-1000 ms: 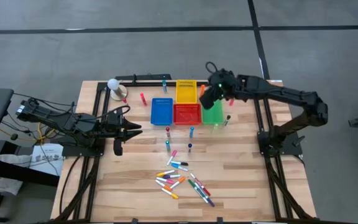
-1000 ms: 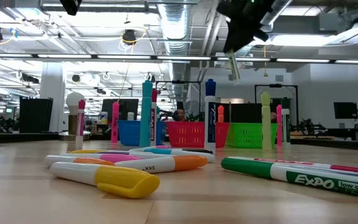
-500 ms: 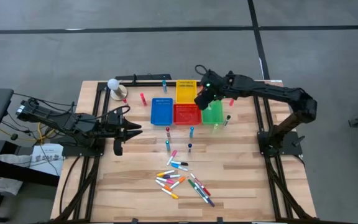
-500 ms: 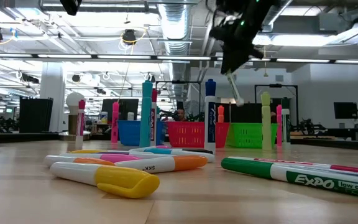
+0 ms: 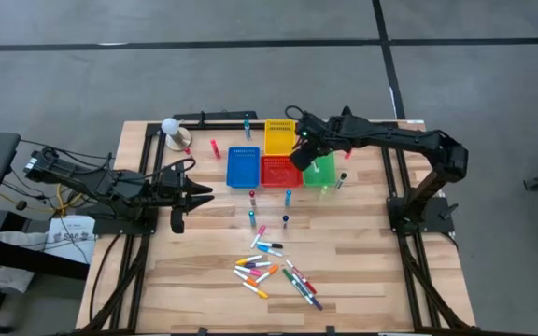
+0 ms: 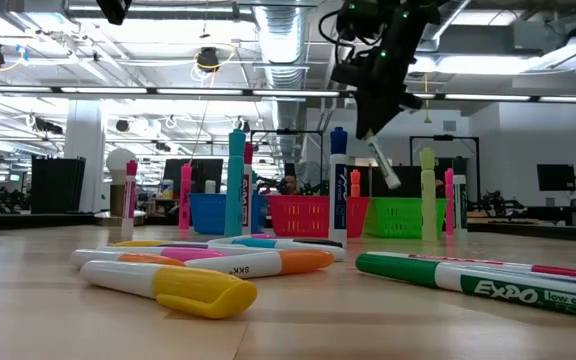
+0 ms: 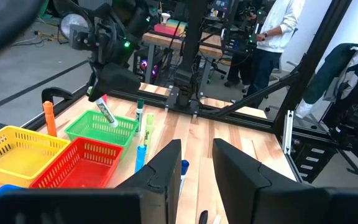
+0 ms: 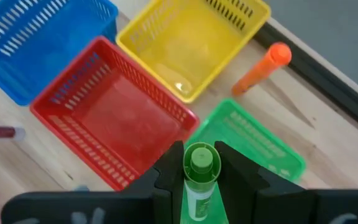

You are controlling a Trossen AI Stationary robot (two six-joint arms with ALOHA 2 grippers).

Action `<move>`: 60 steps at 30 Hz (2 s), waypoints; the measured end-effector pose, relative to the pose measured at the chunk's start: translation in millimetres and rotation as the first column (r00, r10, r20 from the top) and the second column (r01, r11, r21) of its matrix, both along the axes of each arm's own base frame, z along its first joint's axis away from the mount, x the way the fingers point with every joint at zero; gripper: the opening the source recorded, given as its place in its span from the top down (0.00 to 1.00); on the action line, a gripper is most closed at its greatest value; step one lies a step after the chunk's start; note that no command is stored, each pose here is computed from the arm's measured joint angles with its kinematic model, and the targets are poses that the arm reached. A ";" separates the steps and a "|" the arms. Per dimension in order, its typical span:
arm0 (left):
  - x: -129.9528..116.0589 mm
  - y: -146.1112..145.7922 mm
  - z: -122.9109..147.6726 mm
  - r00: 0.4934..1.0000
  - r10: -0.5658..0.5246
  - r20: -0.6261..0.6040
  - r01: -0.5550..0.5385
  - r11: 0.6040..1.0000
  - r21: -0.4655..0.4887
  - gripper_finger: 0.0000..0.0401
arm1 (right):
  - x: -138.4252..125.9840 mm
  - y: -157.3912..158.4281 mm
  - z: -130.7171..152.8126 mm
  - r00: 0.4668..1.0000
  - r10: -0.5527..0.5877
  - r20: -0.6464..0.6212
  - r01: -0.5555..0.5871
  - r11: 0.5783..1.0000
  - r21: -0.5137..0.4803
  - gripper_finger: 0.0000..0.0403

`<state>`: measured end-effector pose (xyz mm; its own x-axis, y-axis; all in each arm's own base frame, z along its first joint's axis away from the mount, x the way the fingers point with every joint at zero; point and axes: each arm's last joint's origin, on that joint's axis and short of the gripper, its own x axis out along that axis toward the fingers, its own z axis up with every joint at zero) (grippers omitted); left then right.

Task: Pick & Place Markers
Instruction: Put the large light green marker pen into the green bin

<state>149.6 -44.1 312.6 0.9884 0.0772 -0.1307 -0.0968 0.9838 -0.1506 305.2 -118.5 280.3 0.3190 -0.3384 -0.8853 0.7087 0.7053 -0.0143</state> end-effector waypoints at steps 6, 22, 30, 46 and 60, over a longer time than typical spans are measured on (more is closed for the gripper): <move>-0.1 0.0 -0.4 1.000 0.000 -0.003 0.000 1.000 0.001 0.77 | -2.7 1.0 -1.3 1.000 0.001 -0.031 0.000 1.000 0.011 0.82; -0.2 0.0 -1.0 1.000 0.000 -0.010 0.000 1.000 0.004 0.77 | -6.3 4.2 -3.1 0.997 0.008 -0.078 -0.006 1.000 0.030 0.82; -0.1 0.0 -1.0 1.000 0.000 -0.010 0.000 1.000 0.004 0.77 | -7.7 4.7 -3.6 0.996 0.009 -0.093 -0.006 0.999 0.036 0.82; -0.1 0.0 -0.9 1.000 0.000 -0.009 0.000 1.000 0.003 0.77 | -7.8 5.3 -3.7 0.994 0.027 -0.102 -0.024 0.999 0.033 0.82; -0.1 0.0 -0.9 1.000 0.000 -0.009 0.000 1.000 0.003 0.77 | -7.4 6.6 -3.6 0.994 0.039 -0.104 -0.036 0.999 0.030 0.75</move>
<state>149.5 -44.1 311.6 0.9872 0.0776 -0.1394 -0.0981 0.9843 -0.1467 297.9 -111.9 276.7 0.2358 -0.3021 -0.9236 0.6775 0.7325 -0.0667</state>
